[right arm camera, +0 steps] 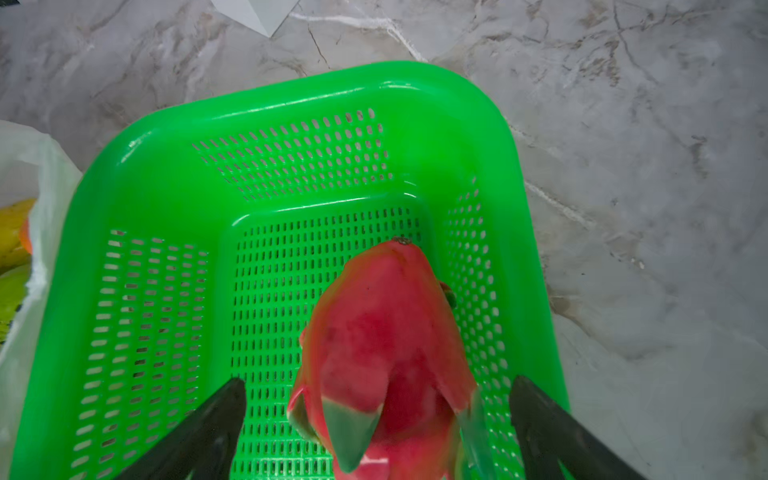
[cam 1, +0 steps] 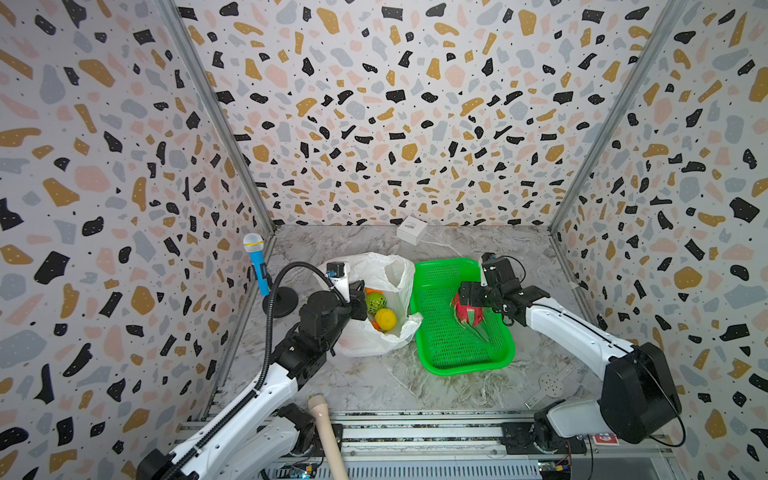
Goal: Place the fruits into the plastic bag
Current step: 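Lower the right gripper into the basket and grasp the pink dragon fruit, then carry the pink dragon fruit into the bag and release it with the right gripper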
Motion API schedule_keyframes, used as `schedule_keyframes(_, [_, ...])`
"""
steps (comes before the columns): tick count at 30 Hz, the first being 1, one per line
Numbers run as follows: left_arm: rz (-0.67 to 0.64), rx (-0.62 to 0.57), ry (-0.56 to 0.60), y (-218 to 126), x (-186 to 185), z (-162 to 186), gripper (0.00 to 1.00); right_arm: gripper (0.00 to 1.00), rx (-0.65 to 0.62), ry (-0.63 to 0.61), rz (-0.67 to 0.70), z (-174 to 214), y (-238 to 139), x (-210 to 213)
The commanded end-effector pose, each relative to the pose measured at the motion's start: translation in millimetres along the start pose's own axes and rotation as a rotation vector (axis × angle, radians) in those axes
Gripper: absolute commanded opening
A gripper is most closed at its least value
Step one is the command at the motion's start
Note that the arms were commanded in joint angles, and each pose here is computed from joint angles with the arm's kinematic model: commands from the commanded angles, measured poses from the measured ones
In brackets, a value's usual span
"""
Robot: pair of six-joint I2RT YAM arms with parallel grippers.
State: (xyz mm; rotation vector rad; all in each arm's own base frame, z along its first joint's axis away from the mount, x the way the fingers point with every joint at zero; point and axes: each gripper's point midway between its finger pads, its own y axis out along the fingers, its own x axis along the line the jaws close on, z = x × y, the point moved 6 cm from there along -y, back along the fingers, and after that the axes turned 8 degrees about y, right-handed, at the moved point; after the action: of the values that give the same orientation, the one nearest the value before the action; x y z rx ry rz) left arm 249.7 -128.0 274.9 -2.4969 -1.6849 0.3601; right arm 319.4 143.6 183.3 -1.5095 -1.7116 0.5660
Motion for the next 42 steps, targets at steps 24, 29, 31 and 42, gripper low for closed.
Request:
schedule_keyframes(24, [-0.007, -0.031, -0.009, -1, 1, -5, 0.0, 0.94, 0.273, -0.036, 0.053, 44, 63, -4])
schedule_keyframes(29, [-0.01, -0.03, -0.006, -1, 2, -4, 0.0, 0.7, 0.191, -0.025, -0.027, 31, 49, 5])
schedule_keyframes(31, [-0.006, -0.028, -0.007, -1, 1, -2, 0.0, 0.61, 0.148, -0.033, -0.066, 22, 39, 11])
schedule_keyframes(42, [0.029, -0.029, 0.008, 0, -3, -6, 0.0, 0.51, -0.084, -0.135, -0.388, -34, -45, 61])
